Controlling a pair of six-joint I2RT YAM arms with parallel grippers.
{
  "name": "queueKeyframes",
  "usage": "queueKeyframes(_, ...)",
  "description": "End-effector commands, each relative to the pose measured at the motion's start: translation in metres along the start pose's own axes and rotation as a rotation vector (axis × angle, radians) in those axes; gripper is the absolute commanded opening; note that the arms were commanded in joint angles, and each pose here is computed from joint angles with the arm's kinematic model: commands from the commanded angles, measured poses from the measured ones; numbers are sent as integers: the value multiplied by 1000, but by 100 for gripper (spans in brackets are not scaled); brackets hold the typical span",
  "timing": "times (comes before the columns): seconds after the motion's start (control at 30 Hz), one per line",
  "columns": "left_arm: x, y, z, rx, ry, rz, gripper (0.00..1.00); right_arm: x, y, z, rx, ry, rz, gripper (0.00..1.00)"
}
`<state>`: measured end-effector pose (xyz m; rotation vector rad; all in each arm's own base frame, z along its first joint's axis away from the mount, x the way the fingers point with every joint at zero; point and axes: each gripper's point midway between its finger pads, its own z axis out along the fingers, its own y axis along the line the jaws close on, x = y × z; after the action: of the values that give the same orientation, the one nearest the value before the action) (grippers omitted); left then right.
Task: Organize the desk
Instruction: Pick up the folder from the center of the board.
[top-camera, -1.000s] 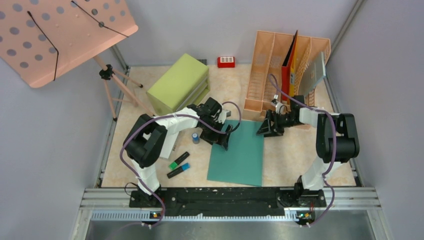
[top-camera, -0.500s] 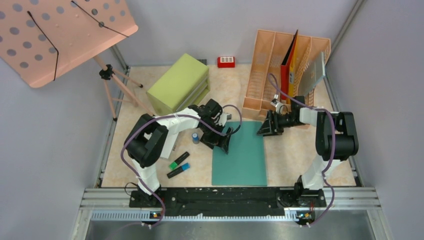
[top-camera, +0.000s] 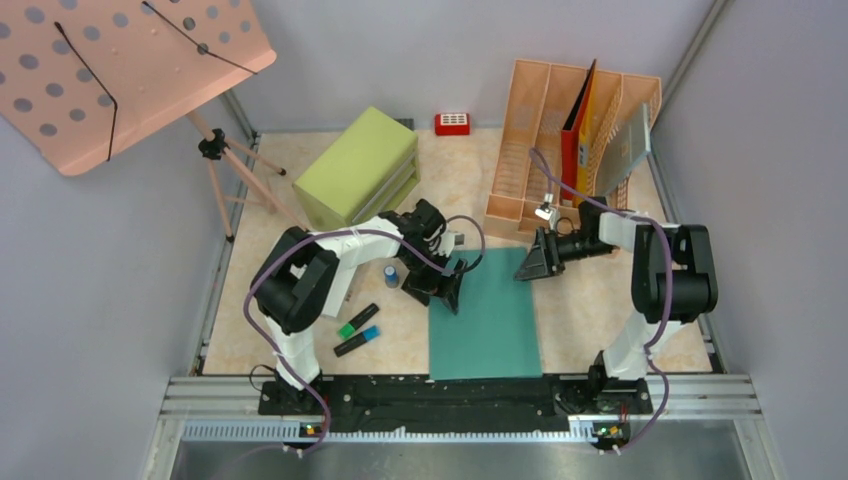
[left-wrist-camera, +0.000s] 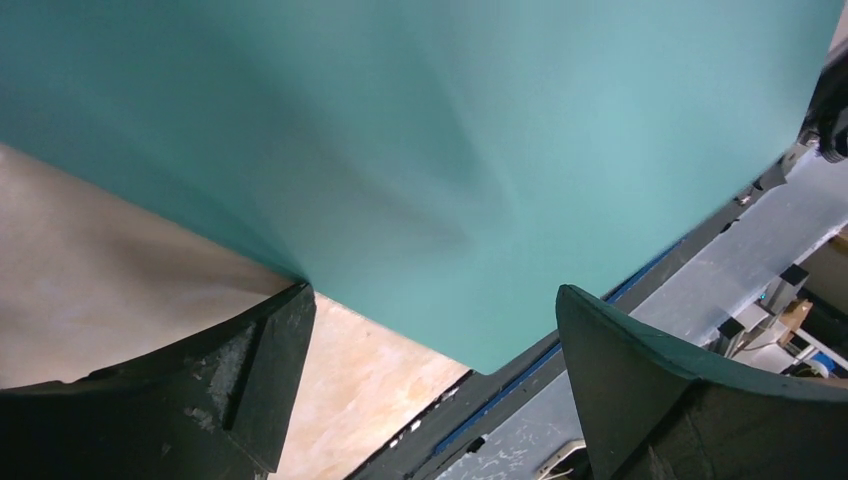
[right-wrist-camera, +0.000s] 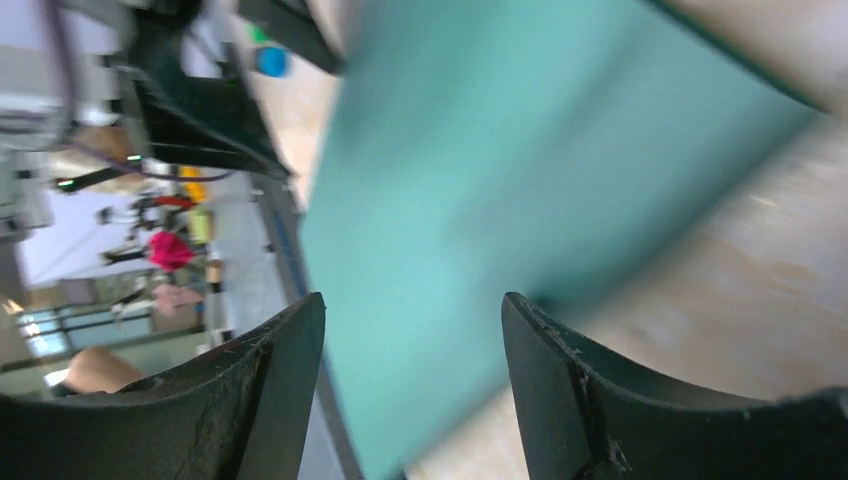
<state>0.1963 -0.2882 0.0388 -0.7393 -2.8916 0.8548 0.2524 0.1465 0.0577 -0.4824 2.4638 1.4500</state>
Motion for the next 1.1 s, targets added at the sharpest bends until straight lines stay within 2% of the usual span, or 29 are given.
queueKeyframes(0.0,-17,-11,33,75,-45,108,96,-10,68,-5,-248,-31,-47,64)
queueKeyframes(0.13,-18,-11,32,74,-45,111,96,-17,70,-8,-229,-38,-60,63)
queueKeyframes(0.3,-18,-11,31,67,-51,115,96,-28,26,-22,14,-87,-67,62)
queueKeyframes(0.5,-21,-11,26,58,-69,123,96,-32,-6,-48,295,-120,-113,75)
queueKeyframes(0.67,-24,-9,22,35,-96,138,96,-29,-30,-63,480,-130,-106,79)
queueKeyframes(0.77,-27,-9,18,20,-115,149,96,-27,-41,-64,521,-132,-78,81)
queueKeyframes(1.07,-30,-8,16,7,-124,168,96,-19,-58,-49,487,-103,29,84)
